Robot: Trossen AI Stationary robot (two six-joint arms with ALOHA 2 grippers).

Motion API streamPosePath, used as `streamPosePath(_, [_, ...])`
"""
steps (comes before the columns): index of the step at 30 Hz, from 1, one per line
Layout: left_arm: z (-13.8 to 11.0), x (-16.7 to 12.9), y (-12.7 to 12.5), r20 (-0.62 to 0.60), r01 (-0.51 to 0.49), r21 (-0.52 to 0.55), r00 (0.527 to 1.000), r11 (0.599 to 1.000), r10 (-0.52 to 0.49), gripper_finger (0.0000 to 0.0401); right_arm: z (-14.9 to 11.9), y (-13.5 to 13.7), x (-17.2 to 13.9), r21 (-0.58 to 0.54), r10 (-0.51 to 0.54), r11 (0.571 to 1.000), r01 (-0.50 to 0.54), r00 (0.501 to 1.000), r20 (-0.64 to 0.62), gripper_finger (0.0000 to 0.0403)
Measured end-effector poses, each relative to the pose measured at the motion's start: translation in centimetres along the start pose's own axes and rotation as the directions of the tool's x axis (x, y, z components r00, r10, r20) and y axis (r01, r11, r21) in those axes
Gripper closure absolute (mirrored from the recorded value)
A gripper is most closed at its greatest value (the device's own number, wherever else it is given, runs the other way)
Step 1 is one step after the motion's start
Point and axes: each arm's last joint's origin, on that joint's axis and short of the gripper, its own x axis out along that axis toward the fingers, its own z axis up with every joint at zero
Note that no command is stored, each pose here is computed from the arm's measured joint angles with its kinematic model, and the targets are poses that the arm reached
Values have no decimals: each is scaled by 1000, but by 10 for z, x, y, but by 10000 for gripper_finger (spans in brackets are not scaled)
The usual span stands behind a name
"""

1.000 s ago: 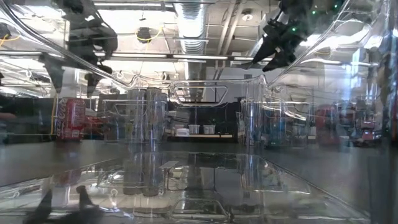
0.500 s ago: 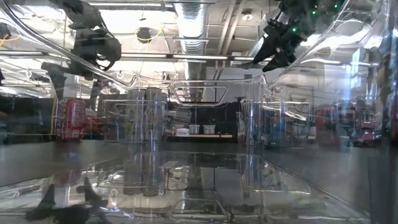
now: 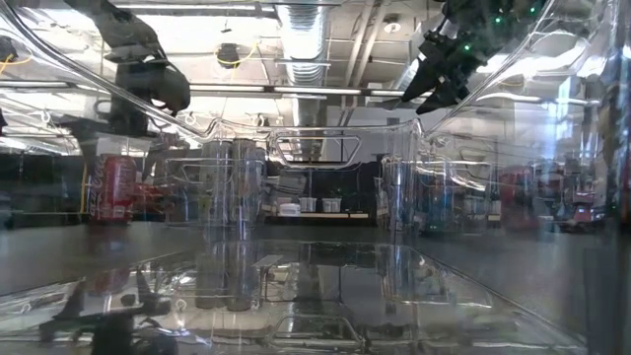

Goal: Sort soda cans
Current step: Put the top left red soda can into the bottom transparent bin

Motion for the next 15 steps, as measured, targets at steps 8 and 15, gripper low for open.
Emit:
streamPosePath(8, [2, 0, -2, 27, 12, -10, 1000, 1000, -12, 87, -2, 0, 0, -5, 0, 1000, 0, 1000, -18, 22])
streamPosePath(15, [2, -3, -1, 29, 16, 47, 999, 999, -18, 99, -5, 0, 0, 2, 0, 1000, 0, 999, -54, 28])
